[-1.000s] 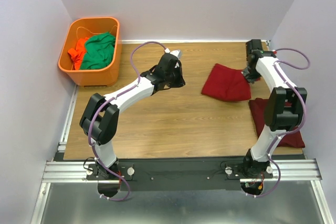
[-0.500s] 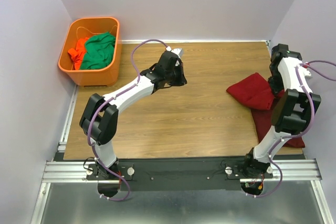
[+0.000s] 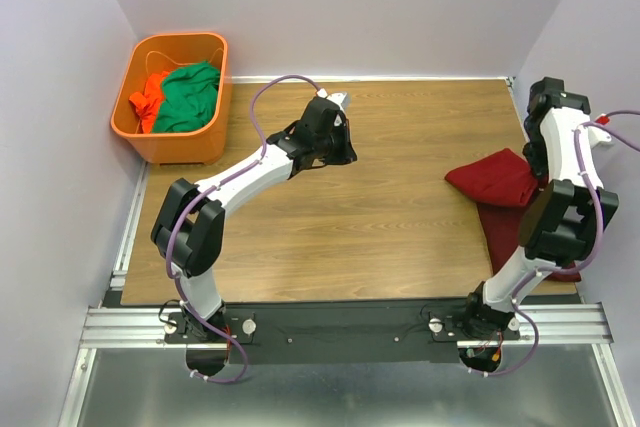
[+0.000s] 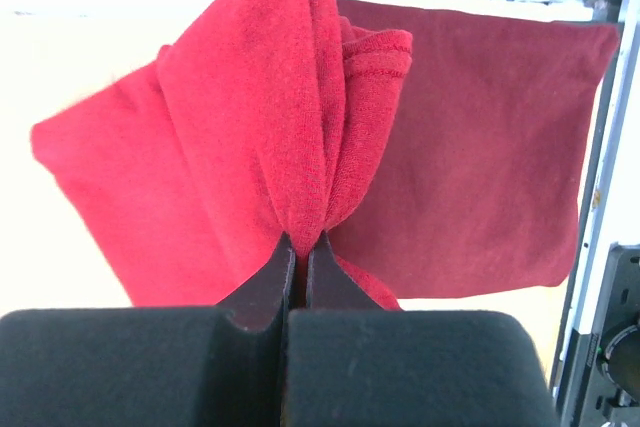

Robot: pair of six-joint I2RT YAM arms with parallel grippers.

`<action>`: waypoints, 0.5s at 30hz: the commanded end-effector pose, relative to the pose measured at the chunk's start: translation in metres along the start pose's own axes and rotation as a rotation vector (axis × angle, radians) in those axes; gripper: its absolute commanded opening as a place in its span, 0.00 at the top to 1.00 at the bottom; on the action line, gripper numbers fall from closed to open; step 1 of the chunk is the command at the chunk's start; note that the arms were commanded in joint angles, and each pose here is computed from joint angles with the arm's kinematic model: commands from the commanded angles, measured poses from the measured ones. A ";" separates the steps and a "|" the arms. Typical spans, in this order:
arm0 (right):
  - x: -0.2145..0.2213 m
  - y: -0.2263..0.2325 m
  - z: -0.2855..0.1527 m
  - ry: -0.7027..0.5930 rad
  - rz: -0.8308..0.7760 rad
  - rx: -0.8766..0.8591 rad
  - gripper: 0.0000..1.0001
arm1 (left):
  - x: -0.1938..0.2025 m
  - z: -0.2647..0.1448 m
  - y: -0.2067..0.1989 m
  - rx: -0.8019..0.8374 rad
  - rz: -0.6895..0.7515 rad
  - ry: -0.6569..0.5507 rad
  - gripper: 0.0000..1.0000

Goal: Fold and stack the t-shirts
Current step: Neatly place the folded tshirt to the corner

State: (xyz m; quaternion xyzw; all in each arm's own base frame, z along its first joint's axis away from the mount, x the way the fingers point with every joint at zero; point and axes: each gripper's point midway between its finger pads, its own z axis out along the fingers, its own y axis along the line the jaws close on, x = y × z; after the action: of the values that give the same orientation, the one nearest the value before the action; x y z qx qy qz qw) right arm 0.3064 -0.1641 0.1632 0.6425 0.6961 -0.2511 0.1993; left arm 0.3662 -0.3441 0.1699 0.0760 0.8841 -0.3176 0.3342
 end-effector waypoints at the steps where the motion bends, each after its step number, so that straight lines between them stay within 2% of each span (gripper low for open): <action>1: -0.035 -0.015 -0.017 -0.090 0.066 0.005 0.99 | -0.013 -0.016 -0.021 0.057 0.033 -0.027 1.00; 15: -0.051 -0.035 -0.035 -0.130 0.103 -0.011 0.99 | -0.012 -0.016 -0.023 0.060 0.032 -0.025 1.00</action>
State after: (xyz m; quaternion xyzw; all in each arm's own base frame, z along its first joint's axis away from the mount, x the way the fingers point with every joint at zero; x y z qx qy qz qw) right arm 0.2942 -0.1740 0.1978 0.6534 0.6744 -0.2521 0.2339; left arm 0.3632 -0.3463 0.1698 0.0796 0.8841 -0.3204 0.3307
